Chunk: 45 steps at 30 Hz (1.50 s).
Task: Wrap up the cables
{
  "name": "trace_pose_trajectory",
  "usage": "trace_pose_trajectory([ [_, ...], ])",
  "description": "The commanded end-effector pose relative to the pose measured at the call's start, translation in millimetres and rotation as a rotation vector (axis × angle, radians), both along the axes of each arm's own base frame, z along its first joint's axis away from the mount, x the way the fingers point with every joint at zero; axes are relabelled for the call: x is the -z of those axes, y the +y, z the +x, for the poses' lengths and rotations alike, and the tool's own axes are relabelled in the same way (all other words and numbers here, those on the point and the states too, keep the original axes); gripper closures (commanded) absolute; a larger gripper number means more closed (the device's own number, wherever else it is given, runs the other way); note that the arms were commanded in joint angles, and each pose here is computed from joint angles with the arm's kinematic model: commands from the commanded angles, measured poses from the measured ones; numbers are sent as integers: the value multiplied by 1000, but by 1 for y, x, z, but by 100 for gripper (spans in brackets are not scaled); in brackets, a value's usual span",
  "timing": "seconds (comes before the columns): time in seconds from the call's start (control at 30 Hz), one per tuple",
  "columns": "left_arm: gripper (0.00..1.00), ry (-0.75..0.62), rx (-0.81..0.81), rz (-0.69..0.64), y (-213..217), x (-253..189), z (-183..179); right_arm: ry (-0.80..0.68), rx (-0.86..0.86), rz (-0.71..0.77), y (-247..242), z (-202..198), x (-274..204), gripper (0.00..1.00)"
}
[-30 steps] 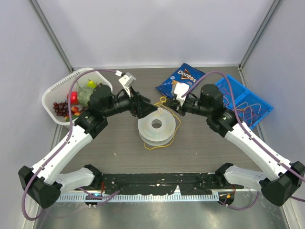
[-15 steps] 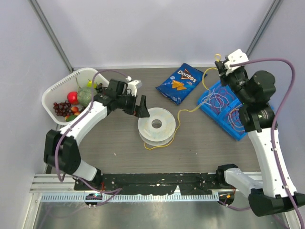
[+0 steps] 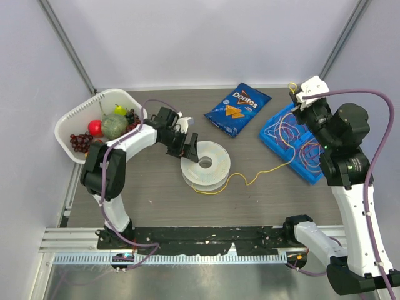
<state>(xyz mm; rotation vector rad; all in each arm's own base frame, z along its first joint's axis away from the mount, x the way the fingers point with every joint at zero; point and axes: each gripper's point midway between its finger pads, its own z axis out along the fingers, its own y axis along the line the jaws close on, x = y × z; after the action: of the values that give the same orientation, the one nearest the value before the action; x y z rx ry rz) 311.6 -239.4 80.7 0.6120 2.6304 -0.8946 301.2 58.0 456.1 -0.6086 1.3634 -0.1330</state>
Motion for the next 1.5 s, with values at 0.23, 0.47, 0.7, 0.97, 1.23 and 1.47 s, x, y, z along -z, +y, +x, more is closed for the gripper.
trace_pose_trajectory([
  [0.23, 34, 152, -30, -288, -27, -4, 14, 226, -177, 119, 34, -13, 58, 99],
  [0.47, 92, 48, 46, -385, -34, -57, 12, 369, -237, 161, 47, -21, 96, 99],
  [0.7, 100, -287, 415, -251, -20, -113, -50, 524, -438, 68, 72, -39, 124, 99],
  [0.97, 99, -603, 738, -21, -1, -97, -113, 654, -602, 36, 98, -48, 161, 99],
  [1.23, 87, -729, 809, 35, -7, -89, -120, 686, -740, -45, 144, -64, 189, 99],
  [1.47, 22, -743, 782, -15, -6, -118, -130, 688, -817, -120, 169, -72, 202, 99],
])
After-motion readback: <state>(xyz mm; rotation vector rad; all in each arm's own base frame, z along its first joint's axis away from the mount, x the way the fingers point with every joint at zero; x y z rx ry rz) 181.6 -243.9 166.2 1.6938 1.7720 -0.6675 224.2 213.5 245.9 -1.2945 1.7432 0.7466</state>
